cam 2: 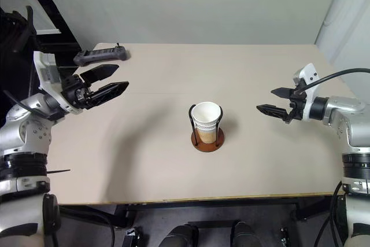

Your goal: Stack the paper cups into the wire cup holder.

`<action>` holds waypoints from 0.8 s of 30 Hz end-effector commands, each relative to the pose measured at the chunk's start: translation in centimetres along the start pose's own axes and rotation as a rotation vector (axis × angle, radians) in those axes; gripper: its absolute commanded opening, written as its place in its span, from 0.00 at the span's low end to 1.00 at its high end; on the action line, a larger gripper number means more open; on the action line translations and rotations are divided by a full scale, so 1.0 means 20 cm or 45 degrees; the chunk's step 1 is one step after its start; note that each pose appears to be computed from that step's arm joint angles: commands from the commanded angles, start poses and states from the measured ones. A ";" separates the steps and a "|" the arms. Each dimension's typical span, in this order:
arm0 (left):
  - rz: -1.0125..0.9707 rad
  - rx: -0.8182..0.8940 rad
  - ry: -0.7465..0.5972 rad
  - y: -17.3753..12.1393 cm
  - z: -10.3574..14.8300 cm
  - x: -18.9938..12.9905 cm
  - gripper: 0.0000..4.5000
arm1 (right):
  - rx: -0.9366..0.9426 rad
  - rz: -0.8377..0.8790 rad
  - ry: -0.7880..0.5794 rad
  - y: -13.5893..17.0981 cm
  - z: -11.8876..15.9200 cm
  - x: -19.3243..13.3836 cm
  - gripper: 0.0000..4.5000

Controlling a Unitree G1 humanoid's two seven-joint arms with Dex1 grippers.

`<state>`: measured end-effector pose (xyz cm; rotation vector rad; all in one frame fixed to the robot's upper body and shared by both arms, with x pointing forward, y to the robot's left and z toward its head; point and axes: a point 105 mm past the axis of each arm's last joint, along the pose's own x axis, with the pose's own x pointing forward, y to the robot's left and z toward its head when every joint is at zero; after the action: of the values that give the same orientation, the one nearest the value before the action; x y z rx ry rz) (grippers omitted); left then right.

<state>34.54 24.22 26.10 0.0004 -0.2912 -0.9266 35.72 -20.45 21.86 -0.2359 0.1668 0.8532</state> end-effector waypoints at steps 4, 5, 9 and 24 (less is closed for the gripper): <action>0.067 0.063 -0.084 -0.01 0.11 -0.02 1.00 | -0.028 -0.135 -0.108 -0.05 0.10 -0.14 1.00; 0.081 0.065 -0.088 -0.01 0.11 -0.03 1.00 | -0.030 -0.151 -0.111 -0.06 0.10 -0.15 1.00; 0.121 0.058 -0.101 0.00 0.11 -0.07 1.00 | -0.020 -0.172 -0.136 -0.06 0.11 -0.15 1.00; 0.140 0.064 -0.075 -0.07 0.11 -0.08 1.00 | -0.037 -0.154 -0.091 -0.04 0.07 -0.11 1.00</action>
<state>32.57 25.08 26.30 -0.0144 -0.3161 -0.8082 35.31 -22.39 22.65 -0.2014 0.1120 0.7368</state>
